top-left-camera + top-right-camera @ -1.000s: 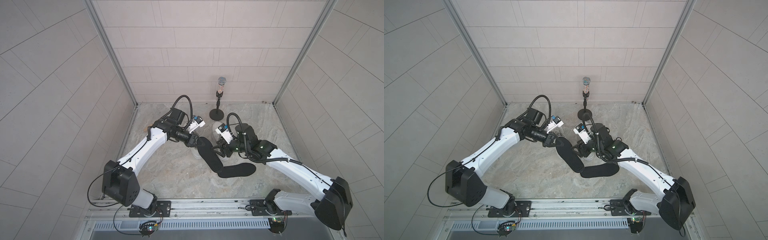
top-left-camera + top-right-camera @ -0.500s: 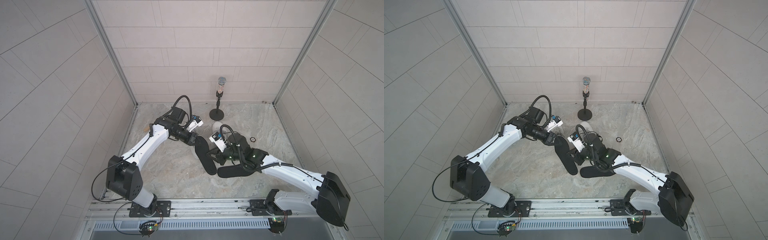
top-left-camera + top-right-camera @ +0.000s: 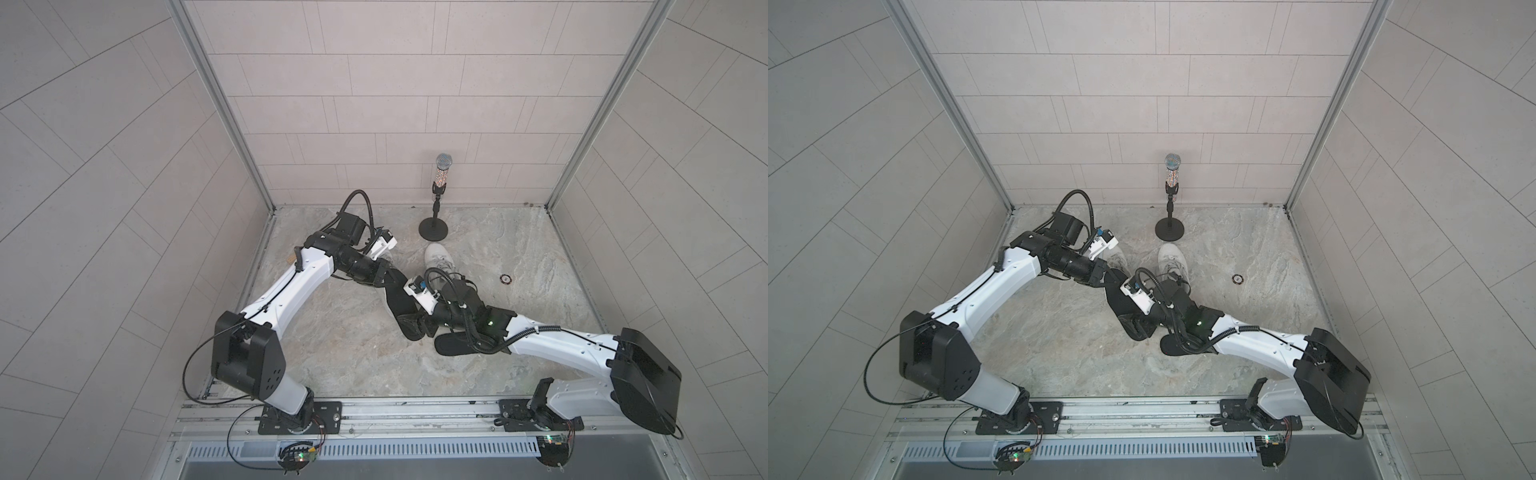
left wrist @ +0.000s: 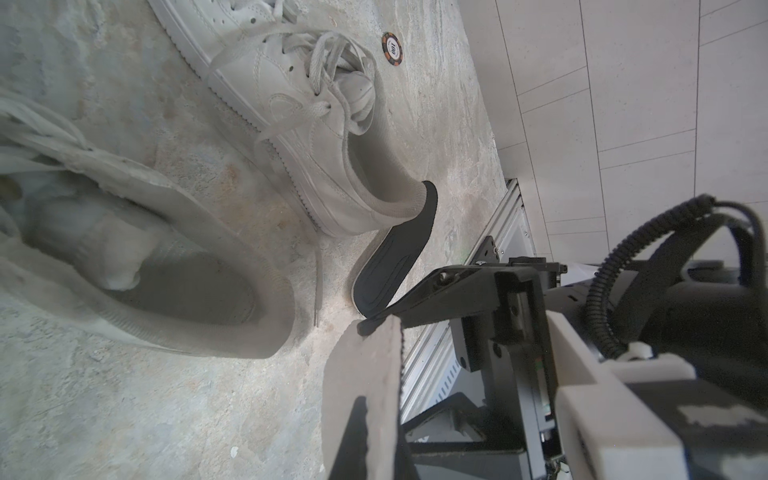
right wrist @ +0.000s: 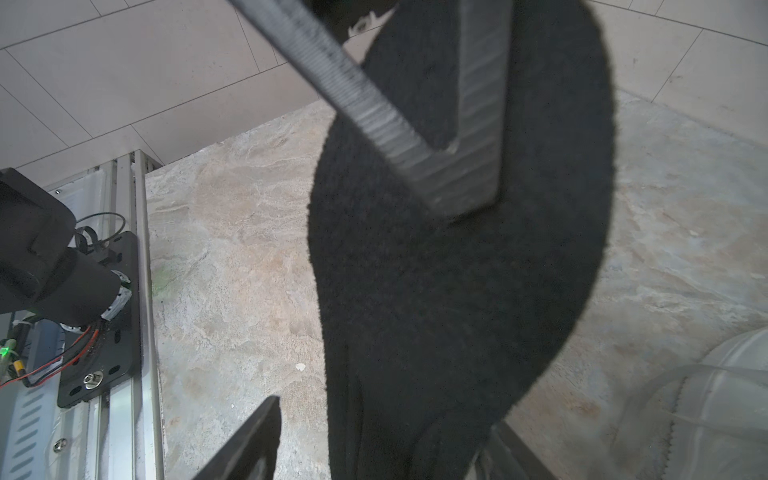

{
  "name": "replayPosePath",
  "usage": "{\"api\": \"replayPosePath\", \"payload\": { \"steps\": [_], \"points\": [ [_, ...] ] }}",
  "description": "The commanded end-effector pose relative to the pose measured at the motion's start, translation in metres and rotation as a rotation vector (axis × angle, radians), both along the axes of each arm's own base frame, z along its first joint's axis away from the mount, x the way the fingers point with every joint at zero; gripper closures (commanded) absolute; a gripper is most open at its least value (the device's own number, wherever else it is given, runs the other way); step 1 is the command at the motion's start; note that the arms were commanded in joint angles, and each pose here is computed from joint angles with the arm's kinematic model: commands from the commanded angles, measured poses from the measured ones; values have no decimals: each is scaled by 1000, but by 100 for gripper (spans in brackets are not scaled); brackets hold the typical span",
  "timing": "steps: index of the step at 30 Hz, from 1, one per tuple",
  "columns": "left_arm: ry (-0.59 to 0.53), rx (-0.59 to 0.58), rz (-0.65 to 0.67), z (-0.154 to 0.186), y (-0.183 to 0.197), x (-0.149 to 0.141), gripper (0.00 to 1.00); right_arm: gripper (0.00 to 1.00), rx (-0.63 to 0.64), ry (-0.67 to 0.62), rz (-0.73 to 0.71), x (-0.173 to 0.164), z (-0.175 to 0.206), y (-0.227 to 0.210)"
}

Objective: Insert the insole into the shoe
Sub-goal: Pick up the insole from the center of the board.

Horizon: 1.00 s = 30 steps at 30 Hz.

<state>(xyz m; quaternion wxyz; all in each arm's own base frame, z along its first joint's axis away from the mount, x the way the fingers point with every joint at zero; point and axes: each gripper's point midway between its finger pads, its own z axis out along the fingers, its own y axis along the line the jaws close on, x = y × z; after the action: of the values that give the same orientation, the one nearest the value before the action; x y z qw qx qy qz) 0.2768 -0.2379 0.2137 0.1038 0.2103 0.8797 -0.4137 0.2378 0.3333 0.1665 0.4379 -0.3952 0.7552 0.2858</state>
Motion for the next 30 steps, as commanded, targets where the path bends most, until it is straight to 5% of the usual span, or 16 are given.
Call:
{"api": "replayPosePath", "payload": {
  "steps": [1, 16, 30],
  "points": [
    [-21, -105, 13, 30, -7, 3, 100, 26, -36, -85, 31, -3, -2, 10],
    [-21, -77, 46, 29, 2, -7, 100, 14, 63, -123, -12, 5, 14, 21],
    [-40, -167, 6, 43, 0, -29, 100, 5, 70, -151, -56, 13, 28, 4]
  ]
}}
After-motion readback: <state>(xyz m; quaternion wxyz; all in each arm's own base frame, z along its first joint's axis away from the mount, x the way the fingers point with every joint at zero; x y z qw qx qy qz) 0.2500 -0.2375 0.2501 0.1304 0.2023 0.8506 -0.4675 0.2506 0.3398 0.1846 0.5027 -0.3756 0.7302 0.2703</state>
